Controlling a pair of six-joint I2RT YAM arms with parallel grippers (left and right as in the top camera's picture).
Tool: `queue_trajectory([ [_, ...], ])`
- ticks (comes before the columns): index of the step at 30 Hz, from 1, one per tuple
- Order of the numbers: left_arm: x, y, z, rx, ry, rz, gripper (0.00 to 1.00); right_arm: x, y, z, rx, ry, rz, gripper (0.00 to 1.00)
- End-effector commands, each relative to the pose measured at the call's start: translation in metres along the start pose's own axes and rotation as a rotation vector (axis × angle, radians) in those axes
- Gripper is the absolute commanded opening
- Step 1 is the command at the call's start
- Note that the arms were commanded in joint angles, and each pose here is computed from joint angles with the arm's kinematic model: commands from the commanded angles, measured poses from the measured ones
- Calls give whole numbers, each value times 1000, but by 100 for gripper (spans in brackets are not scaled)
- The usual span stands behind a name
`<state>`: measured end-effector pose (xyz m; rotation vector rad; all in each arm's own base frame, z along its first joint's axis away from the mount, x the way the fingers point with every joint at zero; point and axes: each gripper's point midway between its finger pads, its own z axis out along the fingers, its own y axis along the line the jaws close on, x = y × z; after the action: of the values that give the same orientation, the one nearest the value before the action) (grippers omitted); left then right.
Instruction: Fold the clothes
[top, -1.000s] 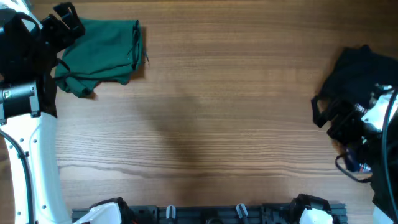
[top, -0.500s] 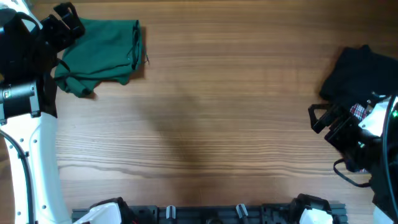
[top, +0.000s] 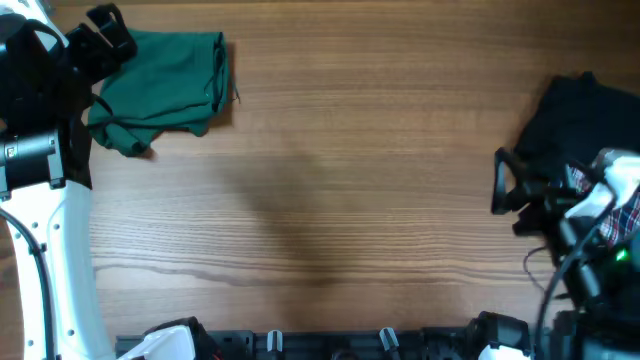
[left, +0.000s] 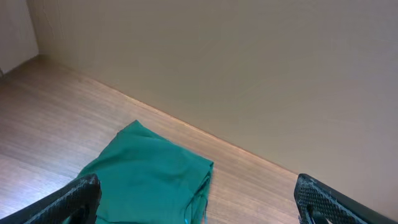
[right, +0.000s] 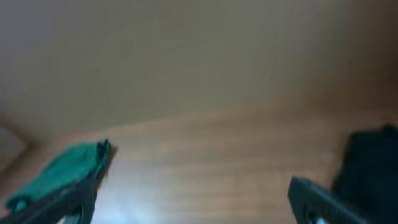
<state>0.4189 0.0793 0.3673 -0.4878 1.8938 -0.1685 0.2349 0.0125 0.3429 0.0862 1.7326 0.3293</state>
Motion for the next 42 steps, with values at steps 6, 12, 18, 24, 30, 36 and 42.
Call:
queue_trajectory([
  [6, -1, -2, -4, 12, -6, 6, 100, 67, 24, 15, -241, -206, -169, 100],
  [12, -1, -2, -4, 12, -6, 6, 100, 98, 14, 22, -240, -239, -181, 100],
  [18, -1, -2, -4, 12, -6, 6, 100, 109, 0, 21, -181, -286, -170, 100],
  [24, -1, -2, -4, 12, -6, 6, 100, 109, -30, 21, -35, -335, -38, 100],
  [30, -1, -2, -4, 12, -6, 6, 100, 143, -45, 33, 13, -225, 10, 100],
  [36, -1, -2, -4, 12, -6, 6, 100, 153, -51, 35, 41, -186, 22, 99],
  [42, -1, -2, -4, 12, -6, 6, 100, 153, -51, 35, 42, -186, 22, 100],
])
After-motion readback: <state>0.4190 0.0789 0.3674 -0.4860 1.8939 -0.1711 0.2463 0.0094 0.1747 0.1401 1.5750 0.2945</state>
